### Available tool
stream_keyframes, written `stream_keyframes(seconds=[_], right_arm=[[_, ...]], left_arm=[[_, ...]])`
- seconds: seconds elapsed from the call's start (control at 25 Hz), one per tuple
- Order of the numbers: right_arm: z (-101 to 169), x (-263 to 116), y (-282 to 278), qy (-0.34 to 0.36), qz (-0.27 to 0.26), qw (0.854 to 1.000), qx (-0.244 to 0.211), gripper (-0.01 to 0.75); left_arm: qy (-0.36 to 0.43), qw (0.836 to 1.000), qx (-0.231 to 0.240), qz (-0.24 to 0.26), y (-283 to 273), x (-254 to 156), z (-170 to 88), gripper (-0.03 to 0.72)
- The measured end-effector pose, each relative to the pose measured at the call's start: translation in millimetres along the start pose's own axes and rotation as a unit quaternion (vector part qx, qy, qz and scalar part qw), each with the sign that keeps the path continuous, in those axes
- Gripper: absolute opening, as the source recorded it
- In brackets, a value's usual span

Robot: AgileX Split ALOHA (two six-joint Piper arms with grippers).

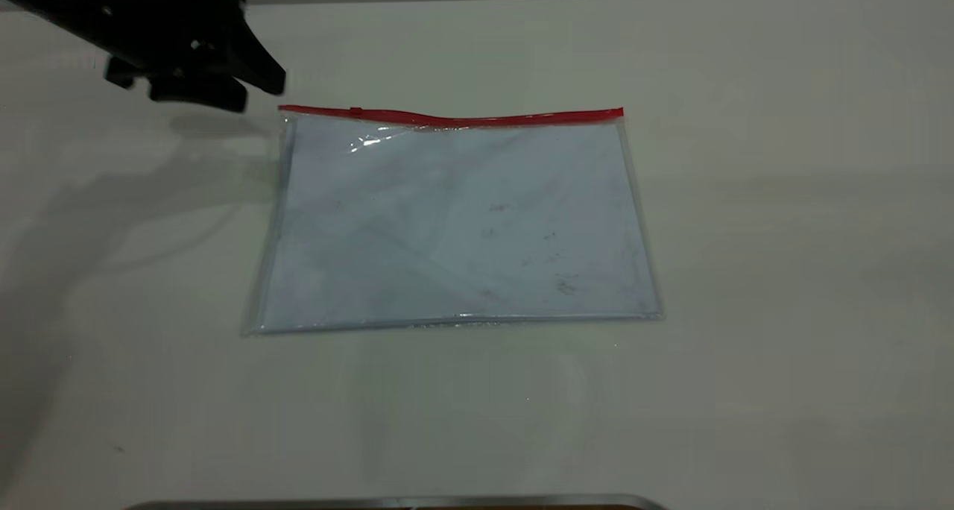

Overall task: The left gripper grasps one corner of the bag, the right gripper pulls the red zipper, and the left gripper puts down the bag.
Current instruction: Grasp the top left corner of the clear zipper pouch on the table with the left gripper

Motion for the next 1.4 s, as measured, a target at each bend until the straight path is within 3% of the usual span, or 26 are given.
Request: stream_keyframes(seconds=[0.32,0.76,1.16,1.32,1.4], right_arm=[[3,8,10,0.004,0.005,1.000,0.004,0.557],[4,12,10,0.006,-0.008,1.000,0.008,0.557],[4,13,10,0.007,-0.012,1.000,0.010,0.557],[4,13,10,0.007,-0.012,1.000,0.010,0.557],[4,13,10,0.007,-0.012,1.000,0.010,0.557]], left_arm=[[-0.011,1.000,-0.017,0.015,31,-9,23,0.538],[0.002,1.000,-0.022,0.022,47,-21,32,0.538],[0.000,0.997,-0.071,-0.034,62,-20,27,0.529],[0.017,0.996,-0.080,-0.034,64,-23,25,0.411],[0.036,0.995,-0.082,-0.035,64,-23,25,0.285]])
Point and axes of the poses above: a point on each arm's last joint axis where the gripper is mounted, y pointing out along that axis toward the gripper, z along the wrist's bending axis when the last joint is at zero, x = y × z, the point moved 4 cm from there along y, pointing out along that axis toward the gripper, and after that the axes turned 14 degrees about y, right-handed, at the moved point
